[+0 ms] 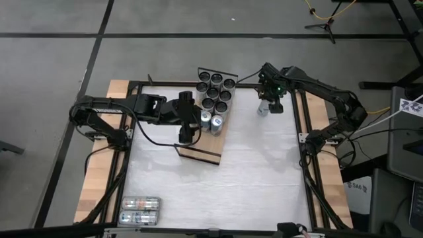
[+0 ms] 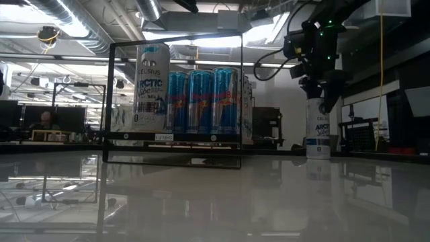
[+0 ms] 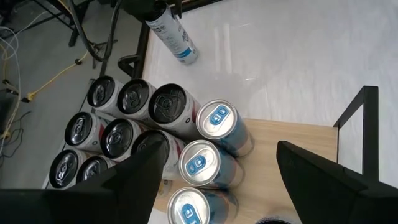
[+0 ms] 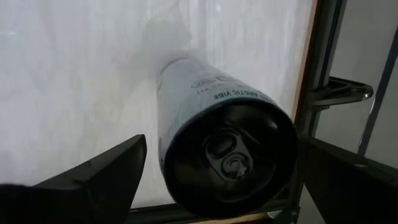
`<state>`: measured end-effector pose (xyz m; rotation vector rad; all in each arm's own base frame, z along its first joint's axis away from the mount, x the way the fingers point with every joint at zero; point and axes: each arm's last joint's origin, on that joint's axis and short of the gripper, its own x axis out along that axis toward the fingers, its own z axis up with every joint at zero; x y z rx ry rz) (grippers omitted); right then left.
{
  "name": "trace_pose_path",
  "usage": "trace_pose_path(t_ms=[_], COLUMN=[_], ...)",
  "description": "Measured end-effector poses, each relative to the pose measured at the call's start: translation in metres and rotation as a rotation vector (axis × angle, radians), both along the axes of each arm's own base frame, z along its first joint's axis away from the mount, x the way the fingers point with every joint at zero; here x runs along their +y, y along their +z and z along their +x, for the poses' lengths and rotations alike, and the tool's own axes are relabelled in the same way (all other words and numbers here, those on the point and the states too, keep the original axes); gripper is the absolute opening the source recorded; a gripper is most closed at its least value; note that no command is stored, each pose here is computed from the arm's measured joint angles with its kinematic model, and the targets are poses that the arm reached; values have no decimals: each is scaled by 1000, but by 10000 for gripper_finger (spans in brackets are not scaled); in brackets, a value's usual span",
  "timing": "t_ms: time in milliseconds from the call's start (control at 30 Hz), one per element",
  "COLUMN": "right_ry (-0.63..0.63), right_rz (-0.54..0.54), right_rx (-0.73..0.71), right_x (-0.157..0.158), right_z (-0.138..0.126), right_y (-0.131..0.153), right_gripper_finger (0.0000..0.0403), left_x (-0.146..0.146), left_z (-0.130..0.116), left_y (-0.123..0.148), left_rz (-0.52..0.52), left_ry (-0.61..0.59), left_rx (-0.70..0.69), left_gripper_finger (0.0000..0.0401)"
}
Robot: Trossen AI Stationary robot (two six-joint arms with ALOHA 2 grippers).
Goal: Place canned beverage on shelf
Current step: Put the top right blue soda can on the shelf aligned with the other blue soda can
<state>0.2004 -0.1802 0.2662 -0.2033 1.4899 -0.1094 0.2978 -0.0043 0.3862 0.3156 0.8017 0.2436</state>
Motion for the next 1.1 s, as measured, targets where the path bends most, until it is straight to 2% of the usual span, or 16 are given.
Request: trace_pose_path(t_ms=[700, 800, 1100], right_ry=[5, 6, 16], right_rz=[19, 19, 57], right_rx=[-16, -16, -54], right_x=[1, 1, 2], right_z=[1, 1, 2], right_y=[0, 0, 1], right_gripper_finger=[389, 369, 267], left_x=[0, 0, 2], left_z=[0, 0, -3], left_y=[0, 0, 2], left_rz=[-18, -18, -17], left_ry=[18, 18, 24], left_rx=[-8, -8, -12], left_gripper_finger=[302, 302, 302])
